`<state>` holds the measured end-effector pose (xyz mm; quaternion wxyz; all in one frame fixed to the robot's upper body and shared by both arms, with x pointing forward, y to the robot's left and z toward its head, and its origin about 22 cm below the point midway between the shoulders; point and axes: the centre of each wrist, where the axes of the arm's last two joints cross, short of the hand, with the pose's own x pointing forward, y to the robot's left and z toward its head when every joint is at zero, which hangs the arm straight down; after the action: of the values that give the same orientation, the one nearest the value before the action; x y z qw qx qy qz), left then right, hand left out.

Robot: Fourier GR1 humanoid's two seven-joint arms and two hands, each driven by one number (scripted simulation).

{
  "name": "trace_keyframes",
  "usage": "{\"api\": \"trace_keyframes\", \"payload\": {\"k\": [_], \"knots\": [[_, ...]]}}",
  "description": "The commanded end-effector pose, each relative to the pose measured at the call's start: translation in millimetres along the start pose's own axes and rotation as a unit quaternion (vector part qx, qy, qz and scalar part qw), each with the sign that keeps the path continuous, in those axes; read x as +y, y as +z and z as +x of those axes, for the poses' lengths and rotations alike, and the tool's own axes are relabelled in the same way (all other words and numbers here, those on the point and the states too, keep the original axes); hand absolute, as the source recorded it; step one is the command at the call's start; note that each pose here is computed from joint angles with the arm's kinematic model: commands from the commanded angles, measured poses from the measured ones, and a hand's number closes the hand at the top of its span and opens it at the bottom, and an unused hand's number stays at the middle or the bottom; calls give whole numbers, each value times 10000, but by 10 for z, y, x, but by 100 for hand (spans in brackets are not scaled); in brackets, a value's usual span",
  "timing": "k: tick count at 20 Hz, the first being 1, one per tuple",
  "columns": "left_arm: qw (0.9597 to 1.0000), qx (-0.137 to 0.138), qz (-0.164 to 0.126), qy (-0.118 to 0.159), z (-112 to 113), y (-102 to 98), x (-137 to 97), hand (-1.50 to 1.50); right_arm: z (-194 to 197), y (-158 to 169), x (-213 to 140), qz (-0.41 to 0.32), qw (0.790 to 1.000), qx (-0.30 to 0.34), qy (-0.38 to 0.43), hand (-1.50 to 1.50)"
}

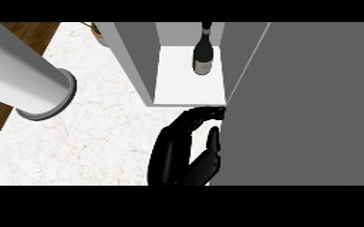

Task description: Pick up the wine, place it into the cabinet and close the cabinet

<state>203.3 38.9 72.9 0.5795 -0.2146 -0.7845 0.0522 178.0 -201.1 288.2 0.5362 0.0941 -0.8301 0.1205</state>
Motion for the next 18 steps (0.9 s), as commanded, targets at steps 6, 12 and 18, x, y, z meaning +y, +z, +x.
{"api": "trace_keyframes", "payload": {"k": [6, 12, 18], "knots": [[9986, 80, -441, 292, 224, 706, 457, 150, -12, 133, 18, 164, 9998, -12, -78, -150], [9981, 120, -589, 148, 669, 841, 761, 150, 121, 150, 205, 1238, 9918, -148, 265, 150], [9971, 94, -719, 219, 842, 808, 1133, 150, 3, 123, 559, 2347, 9694, 288, -658, 150]]}}
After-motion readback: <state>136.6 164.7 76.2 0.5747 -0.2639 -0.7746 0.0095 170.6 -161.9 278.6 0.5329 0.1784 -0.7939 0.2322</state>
